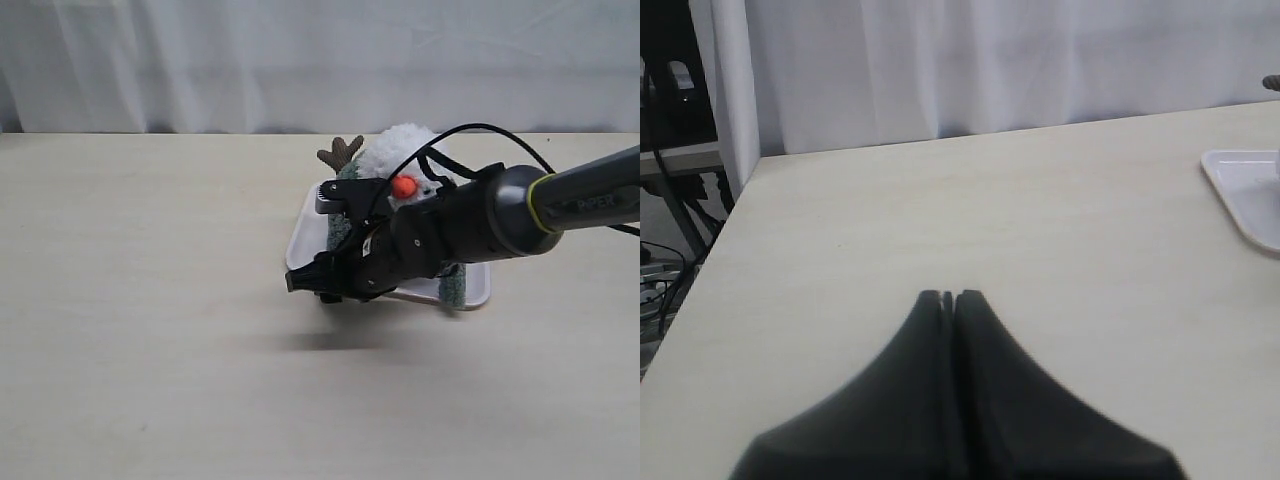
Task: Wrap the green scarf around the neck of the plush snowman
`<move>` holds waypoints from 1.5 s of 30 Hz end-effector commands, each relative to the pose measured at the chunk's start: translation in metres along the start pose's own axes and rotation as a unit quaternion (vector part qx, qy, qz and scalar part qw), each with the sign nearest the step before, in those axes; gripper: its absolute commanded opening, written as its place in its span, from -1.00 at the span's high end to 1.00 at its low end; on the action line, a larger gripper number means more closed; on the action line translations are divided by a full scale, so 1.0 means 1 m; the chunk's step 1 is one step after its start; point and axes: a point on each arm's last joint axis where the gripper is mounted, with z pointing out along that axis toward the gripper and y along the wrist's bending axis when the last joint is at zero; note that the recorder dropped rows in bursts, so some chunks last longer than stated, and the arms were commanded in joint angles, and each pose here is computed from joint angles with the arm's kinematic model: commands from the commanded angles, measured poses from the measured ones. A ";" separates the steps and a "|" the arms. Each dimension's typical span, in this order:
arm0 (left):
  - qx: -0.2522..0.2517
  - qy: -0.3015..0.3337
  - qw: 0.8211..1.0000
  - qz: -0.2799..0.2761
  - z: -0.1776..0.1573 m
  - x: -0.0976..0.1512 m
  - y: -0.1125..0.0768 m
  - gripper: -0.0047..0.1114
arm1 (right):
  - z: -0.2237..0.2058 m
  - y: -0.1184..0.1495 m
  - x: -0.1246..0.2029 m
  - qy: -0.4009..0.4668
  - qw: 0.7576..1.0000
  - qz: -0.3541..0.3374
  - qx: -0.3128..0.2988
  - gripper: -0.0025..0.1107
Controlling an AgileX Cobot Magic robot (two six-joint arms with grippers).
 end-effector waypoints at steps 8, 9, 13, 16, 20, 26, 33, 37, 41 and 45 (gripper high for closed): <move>-0.001 -0.006 1.000 -0.002 0.000 -0.001 0.000 0.92 | 0.003 -0.007 0.000 0.003 1.000 -0.023 0.009 0.88; -0.001 -0.006 1.000 -0.002 0.000 -0.001 0.000 0.92 | 0.001 -0.007 0.000 0.006 0.999 -0.030 0.009 0.89; -0.001 -0.006 1.000 -0.002 0.000 -0.001 0.000 0.92 | -0.012 -0.006 -0.004 0.014 0.998 -0.060 0.011 0.89; -0.001 -0.006 1.000 -0.002 0.000 -0.001 0.000 0.92 | -0.022 -0.005 -0.005 0.030 0.995 -0.090 0.013 0.89; -0.001 -0.006 1.000 -0.002 0.000 -0.001 0.000 0.92 | -0.034 -0.005 -0.005 0.051 0.989 -0.135 0.015 0.89; -0.001 -0.006 1.000 -0.002 0.000 -0.001 0.000 0.92 | -0.038 -0.012 0.005 0.112 0.976 -0.182 0.041 0.89; -0.001 -0.006 1.000 -0.002 0.000 -0.001 0.000 0.92 | -0.040 -0.018 0.006 0.132 0.968 -0.200 0.072 0.89; -0.001 -0.006 1.000 -0.002 0.000 -0.001 0.000 0.92 | -0.040 -0.020 0.005 0.131 0.963 -0.222 0.082 0.89; -0.001 -0.006 1.000 -0.002 0.000 -0.001 0.000 0.92 | -0.041 -0.024 0.005 0.137 0.954 -0.247 0.096 0.89; -0.001 -0.006 1.000 -0.002 0.000 -0.001 0.000 0.92 | -0.043 -0.029 0.006 0.151 0.940 -0.281 0.118 0.89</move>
